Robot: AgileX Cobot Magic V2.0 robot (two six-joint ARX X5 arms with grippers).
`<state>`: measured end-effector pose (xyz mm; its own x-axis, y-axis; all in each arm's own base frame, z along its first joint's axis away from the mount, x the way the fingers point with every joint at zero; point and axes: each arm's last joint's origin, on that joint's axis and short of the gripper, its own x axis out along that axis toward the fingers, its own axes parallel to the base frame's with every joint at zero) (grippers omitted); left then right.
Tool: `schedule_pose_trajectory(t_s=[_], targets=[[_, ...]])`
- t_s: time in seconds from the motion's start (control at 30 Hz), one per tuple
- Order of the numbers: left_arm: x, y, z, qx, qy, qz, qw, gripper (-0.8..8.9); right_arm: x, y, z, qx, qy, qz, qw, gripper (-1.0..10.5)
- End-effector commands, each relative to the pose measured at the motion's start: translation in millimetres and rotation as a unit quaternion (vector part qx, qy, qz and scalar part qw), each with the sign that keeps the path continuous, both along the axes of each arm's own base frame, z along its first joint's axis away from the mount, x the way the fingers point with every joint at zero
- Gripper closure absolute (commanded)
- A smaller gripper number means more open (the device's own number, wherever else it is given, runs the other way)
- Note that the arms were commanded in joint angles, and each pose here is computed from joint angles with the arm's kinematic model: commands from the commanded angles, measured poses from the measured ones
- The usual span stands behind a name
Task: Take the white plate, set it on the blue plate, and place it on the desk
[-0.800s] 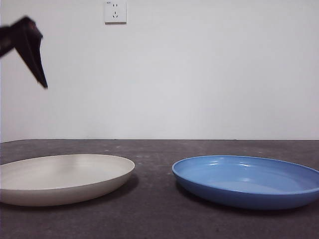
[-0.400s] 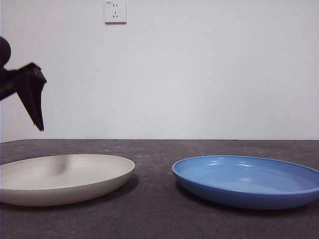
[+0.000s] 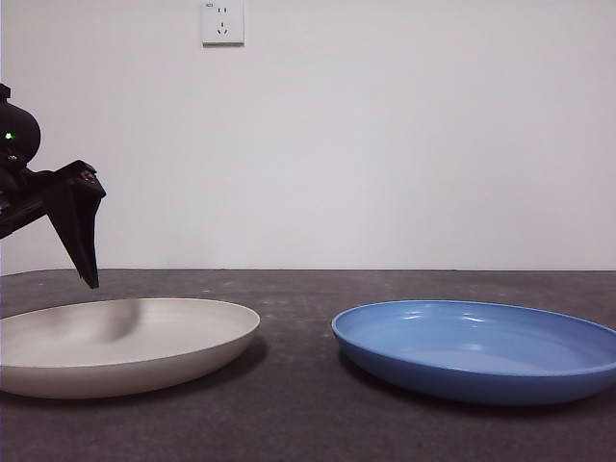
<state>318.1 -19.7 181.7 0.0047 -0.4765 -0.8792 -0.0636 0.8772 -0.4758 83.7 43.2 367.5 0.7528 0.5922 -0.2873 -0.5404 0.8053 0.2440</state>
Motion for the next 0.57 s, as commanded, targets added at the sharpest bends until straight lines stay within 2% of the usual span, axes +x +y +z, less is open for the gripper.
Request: schedule_pose_trajectory(t_s=[0.03,0.1,0.23,0.37,0.57], targets=[[6,-4,-3,-0.003,-0.002,-0.012,1.0,2.68,-1,0,6,0.0,-0.015,0.001,1.0,3.7],[6,-6,-5,-0.003,0.004,-0.015,1.0,3.17,-1,0,6,0.0,-0.015,0.001,1.0,3.7],[7,-8,-12,-0.002,0.016,-0.019,1.0,3.31,-1,0,6,0.0,-0.015,0.001,1.0,3.7],[8,-8,-15,-0.002,0.021,-0.019,1.0,5.43,-1,0,6,0.0,-0.015,0.001,1.0,3.7],[8,-8,-16,0.002,0.021,-0.018,1.0,7.4,-1,0,6,0.0,-0.015,0.001,1.0,3.7]])
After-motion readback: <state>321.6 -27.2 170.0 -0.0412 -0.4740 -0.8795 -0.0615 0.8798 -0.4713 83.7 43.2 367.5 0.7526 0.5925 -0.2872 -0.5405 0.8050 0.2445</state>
